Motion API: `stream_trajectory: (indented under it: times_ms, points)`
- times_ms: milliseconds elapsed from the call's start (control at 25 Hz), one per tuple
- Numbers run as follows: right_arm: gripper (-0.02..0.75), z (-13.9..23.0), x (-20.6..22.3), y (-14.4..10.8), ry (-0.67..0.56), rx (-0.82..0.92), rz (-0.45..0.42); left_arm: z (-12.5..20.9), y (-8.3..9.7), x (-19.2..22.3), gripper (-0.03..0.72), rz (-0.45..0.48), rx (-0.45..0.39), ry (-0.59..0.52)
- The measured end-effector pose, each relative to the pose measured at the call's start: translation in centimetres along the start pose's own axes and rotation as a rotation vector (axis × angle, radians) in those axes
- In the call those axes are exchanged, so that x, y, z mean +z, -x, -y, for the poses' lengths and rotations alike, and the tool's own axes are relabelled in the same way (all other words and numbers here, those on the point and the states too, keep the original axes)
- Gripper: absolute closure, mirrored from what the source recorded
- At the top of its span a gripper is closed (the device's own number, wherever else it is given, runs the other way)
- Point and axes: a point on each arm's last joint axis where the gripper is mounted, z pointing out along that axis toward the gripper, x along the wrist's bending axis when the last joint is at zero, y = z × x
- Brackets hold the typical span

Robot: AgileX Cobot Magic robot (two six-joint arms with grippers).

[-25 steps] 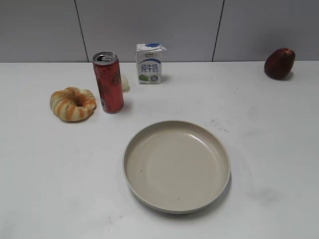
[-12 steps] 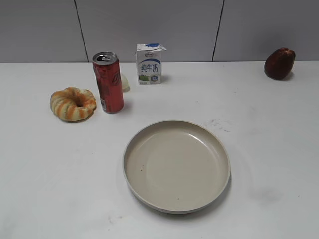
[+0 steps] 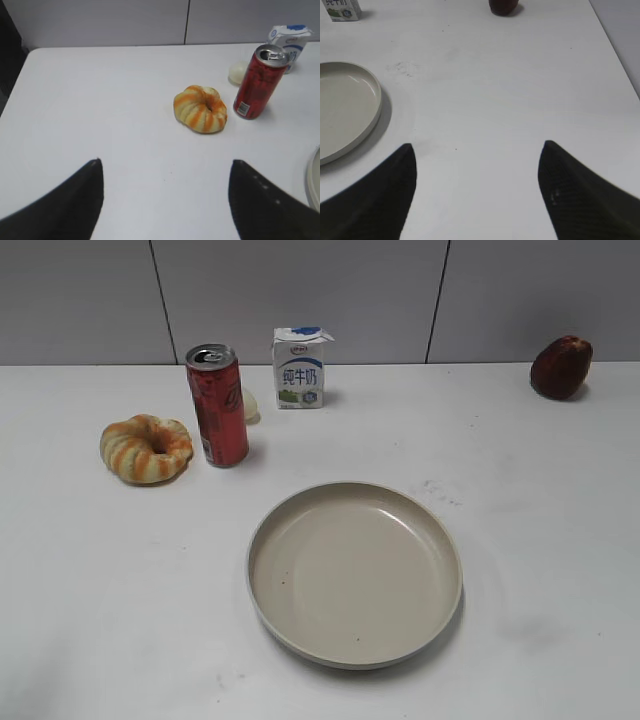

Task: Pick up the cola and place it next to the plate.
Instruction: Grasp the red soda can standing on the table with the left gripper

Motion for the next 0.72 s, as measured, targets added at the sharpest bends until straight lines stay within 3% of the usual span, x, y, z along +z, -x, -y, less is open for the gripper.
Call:
stream_trajectory:
  times_ms: [320,720]
  points:
    - [0.167,0.0,0.0,0.0,0.000,0.000,0.000,-7.3,0.0,7.2,0.099,0.061,-0.067,-0.142]
    - [0.167,0.0,0.0,0.0,0.000,0.000,0.000,-13.5,3.7,15.9,0.099,0.187,0.091,-0.282]
